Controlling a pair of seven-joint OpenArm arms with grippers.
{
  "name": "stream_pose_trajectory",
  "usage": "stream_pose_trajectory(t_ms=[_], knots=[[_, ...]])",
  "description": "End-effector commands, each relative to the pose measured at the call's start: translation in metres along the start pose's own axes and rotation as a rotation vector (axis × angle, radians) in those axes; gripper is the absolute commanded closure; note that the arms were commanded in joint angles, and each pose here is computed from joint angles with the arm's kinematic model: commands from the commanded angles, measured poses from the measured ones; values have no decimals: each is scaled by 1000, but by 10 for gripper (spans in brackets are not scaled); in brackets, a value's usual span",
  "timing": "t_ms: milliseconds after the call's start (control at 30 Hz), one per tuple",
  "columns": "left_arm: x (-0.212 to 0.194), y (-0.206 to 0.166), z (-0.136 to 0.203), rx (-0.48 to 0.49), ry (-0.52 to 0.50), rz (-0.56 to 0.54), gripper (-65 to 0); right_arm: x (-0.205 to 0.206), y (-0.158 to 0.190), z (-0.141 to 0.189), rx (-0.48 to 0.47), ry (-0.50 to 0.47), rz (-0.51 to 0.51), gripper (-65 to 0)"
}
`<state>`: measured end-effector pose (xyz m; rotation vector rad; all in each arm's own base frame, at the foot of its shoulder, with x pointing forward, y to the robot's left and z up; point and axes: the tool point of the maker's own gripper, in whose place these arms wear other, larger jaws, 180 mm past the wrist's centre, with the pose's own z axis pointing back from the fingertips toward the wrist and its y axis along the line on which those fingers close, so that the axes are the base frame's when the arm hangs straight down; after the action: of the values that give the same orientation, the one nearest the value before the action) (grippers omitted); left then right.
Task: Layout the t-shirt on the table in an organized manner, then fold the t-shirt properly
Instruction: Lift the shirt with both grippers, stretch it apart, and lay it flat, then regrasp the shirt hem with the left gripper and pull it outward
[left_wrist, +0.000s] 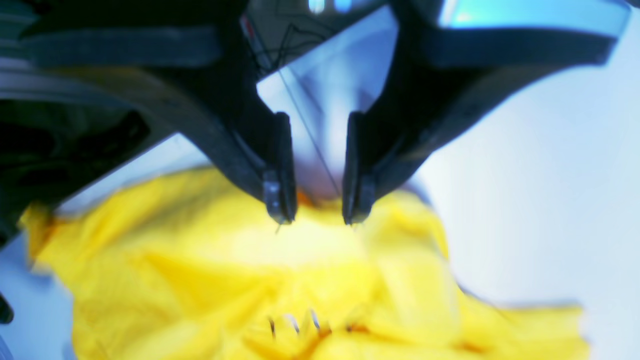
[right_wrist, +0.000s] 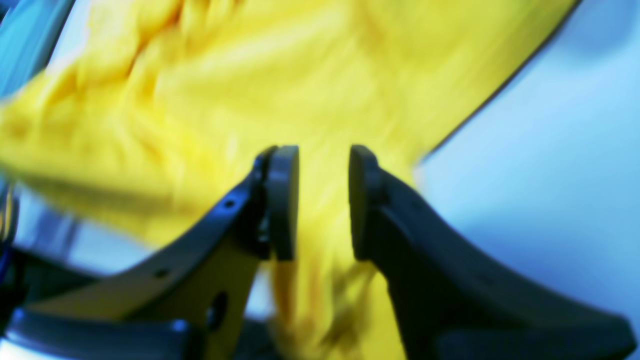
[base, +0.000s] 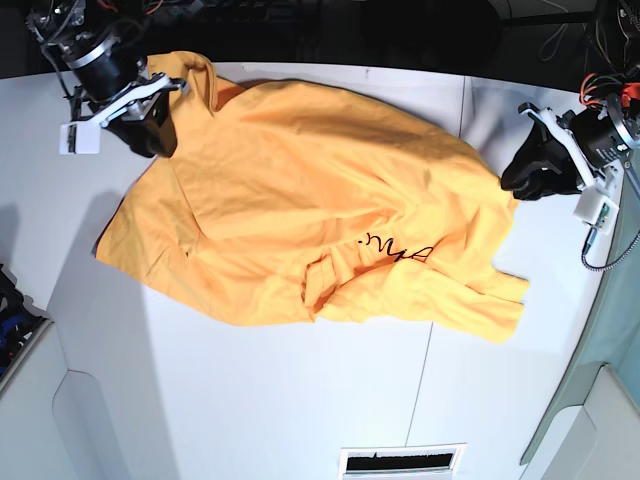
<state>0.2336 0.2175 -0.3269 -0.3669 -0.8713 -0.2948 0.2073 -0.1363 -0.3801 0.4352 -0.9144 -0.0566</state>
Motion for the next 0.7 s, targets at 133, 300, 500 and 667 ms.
stream_pose_trajectory(t_ms=[133, 300, 500, 667], knots=[[34, 3, 3, -9, -95, -36, -237, 49, -25, -1, -73, -130, 23, -293], [54, 9, 2, 13, -169, -50, -305, 71, -62, -14, -225, -157, 24, -295], [73, 25, -14, 88, -214, -81, -305, 57, -84, -57, -237, -122, -80, -295], [78, 11, -67, 20, -180, -154, -305, 44, -63, -84, -93, -85, -145, -295]])
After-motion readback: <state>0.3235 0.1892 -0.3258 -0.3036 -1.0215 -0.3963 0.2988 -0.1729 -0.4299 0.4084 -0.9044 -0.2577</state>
